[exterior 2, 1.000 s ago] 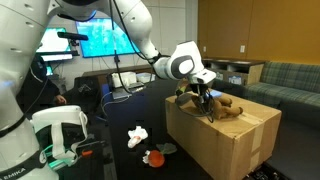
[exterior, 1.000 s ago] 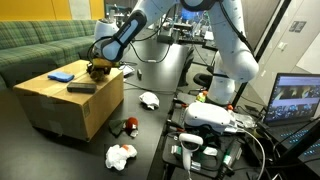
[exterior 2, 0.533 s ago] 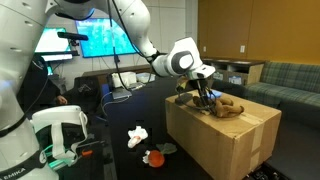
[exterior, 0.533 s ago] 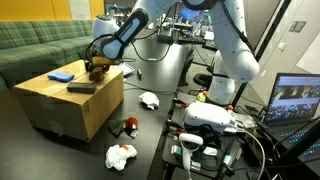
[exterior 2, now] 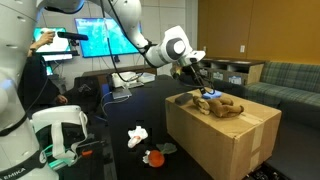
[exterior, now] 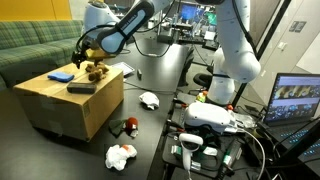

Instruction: Put the white towel on the table, the then moose on the box, then the blue sponge on the table, then the turnip plushie on the box, then the duster on the table, and lastly, the white cloth on the box

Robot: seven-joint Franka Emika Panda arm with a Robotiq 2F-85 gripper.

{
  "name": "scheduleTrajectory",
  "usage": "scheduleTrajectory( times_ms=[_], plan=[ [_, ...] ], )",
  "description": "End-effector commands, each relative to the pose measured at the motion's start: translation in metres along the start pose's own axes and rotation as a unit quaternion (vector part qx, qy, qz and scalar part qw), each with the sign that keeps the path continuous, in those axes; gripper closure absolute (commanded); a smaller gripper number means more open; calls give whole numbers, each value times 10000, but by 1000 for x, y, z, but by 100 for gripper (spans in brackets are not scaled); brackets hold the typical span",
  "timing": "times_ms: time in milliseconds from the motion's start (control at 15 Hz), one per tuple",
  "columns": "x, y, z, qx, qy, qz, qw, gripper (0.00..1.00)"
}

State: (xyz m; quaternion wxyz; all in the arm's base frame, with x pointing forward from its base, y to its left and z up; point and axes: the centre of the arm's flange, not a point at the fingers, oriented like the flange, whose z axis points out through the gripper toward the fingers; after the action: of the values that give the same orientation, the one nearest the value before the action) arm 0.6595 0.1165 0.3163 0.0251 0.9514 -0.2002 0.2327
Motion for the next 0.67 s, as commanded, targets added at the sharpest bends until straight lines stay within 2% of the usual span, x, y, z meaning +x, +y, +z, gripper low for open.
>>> scheduleTrajectory(
  times_ms=[0, 333, 600],
  plan=[
    [-6, -48, -16, 240, 115, -464, 9986, 0],
    [-19, -110, -2, 531, 167, -1090, 9925, 0],
    [-19, -137, 17, 616, 277, -1454, 9871, 0]
  ],
)
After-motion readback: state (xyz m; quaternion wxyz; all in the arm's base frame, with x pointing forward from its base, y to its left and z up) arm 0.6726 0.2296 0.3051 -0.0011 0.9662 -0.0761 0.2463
